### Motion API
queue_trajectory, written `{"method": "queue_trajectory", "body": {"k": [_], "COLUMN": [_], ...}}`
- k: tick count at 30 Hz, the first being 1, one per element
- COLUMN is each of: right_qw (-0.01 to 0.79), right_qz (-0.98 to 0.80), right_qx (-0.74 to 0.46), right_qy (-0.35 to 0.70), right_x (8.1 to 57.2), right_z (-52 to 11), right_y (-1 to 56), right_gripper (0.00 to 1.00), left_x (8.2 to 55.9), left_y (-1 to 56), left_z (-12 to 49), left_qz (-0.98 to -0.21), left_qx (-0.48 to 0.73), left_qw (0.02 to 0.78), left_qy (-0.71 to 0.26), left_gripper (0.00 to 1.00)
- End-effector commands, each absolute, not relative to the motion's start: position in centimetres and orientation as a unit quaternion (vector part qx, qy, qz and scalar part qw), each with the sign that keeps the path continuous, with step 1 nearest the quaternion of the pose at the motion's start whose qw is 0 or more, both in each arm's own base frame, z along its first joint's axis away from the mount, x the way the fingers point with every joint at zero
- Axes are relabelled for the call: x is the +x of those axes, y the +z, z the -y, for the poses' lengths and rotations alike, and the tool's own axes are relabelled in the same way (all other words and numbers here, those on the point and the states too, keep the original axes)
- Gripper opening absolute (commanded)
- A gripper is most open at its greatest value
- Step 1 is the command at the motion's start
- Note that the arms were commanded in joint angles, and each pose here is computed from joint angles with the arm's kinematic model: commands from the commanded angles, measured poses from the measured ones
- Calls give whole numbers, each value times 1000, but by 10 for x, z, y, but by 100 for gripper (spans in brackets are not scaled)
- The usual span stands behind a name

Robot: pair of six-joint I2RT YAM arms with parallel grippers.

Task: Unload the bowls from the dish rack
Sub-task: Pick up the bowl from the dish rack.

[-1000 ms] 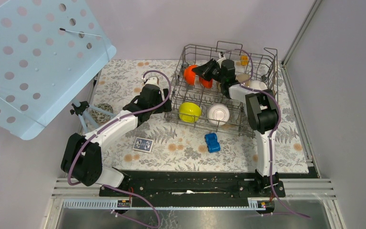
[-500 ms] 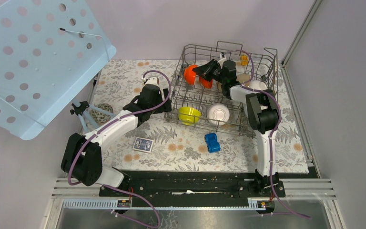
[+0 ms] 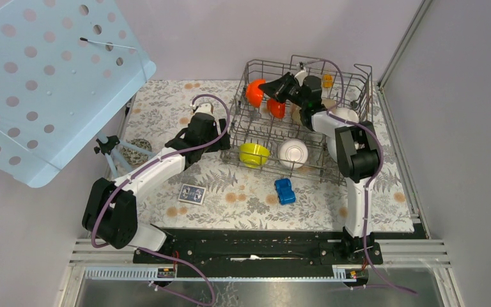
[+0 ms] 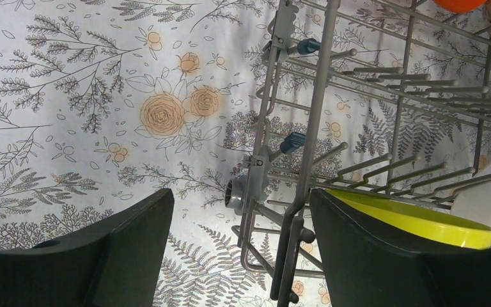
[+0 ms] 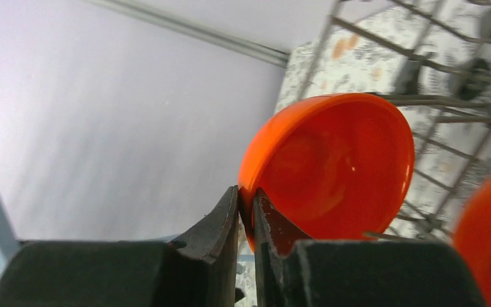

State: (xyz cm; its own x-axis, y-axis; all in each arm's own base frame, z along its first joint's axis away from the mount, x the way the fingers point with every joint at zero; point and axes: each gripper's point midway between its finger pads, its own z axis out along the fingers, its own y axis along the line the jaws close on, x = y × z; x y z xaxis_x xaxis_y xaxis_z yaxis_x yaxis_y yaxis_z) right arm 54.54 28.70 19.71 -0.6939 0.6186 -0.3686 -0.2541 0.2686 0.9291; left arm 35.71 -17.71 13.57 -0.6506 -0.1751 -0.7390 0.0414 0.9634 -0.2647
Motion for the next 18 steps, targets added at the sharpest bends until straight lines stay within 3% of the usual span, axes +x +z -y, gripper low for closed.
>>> {"method": "queue_trajectory", "body": {"k": [1,18], "right_qw": [441,475], "right_qz": [-621,-613], "right_qx": [22,-20], "right_qy": [648,631], "right_x": [511,467], "right_z": [-287,-275], "right_y": [328,386], "right_gripper": [0,0], "left_x": [365,360], "left_y": [146,164], "left_z": [176,178], "left_qz": [-893,-883], "left_qx": [-39,-40], "left_qw": [430,445], "left_qy": [-125,-142], "left_gripper": [82,82]}}
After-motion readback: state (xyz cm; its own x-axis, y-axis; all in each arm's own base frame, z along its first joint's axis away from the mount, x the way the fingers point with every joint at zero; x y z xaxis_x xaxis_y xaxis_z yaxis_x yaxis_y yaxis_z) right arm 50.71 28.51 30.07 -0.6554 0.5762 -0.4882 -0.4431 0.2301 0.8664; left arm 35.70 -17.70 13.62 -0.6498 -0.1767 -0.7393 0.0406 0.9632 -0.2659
